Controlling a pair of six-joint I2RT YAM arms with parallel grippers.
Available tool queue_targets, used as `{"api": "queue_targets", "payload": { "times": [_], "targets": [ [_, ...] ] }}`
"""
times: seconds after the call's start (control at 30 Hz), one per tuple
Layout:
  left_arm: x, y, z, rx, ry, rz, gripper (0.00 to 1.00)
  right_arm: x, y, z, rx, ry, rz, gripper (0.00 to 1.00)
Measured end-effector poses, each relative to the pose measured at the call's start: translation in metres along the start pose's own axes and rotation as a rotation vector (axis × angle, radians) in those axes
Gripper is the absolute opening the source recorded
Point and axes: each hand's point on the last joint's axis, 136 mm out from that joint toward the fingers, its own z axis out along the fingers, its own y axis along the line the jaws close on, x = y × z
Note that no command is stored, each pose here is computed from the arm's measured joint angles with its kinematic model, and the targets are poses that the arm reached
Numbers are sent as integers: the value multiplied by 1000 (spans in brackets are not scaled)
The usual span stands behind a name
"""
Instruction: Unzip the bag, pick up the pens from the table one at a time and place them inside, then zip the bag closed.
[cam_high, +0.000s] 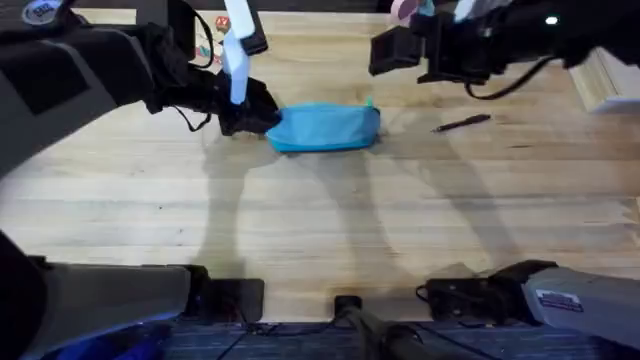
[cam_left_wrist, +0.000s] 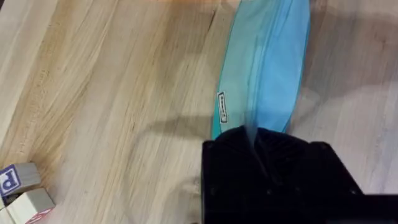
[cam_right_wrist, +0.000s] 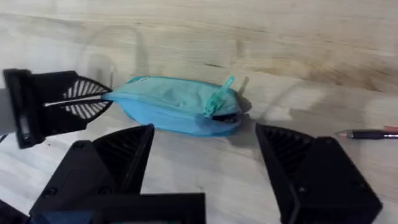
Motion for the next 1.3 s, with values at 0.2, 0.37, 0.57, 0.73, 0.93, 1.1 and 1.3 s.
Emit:
{"api": "queue_targets", "payload": {
  "times": [0.2, 0.37, 0.57, 0.73, 0.93, 1.1, 1.3],
  "targets": [
    [0, 0, 0, 0, 0, 0, 43, 10, -12, 35, 29, 87, 26, 997],
    [0, 0, 0, 0, 1, 0, 43, 10, -21, 67, 42, 116, 84, 996],
    [0, 0, 0, 0, 1, 0, 43, 9, -25, 96, 38, 127, 178, 996],
    [0, 0, 0, 0, 1, 0, 43, 11, -17, 109, -14, 145, 198, 996],
    [0, 0, 0, -1, 1, 0, 43, 21, -7, 114, -36, 184, 195, 993],
    [0, 0, 0, -1, 2, 0, 43, 23, -3, 115, -44, 190, 193, 629],
    [0, 0, 0, -1, 2, 0, 43, 23, -3, 115, -45, 192, 197, 54]
  ]
}}
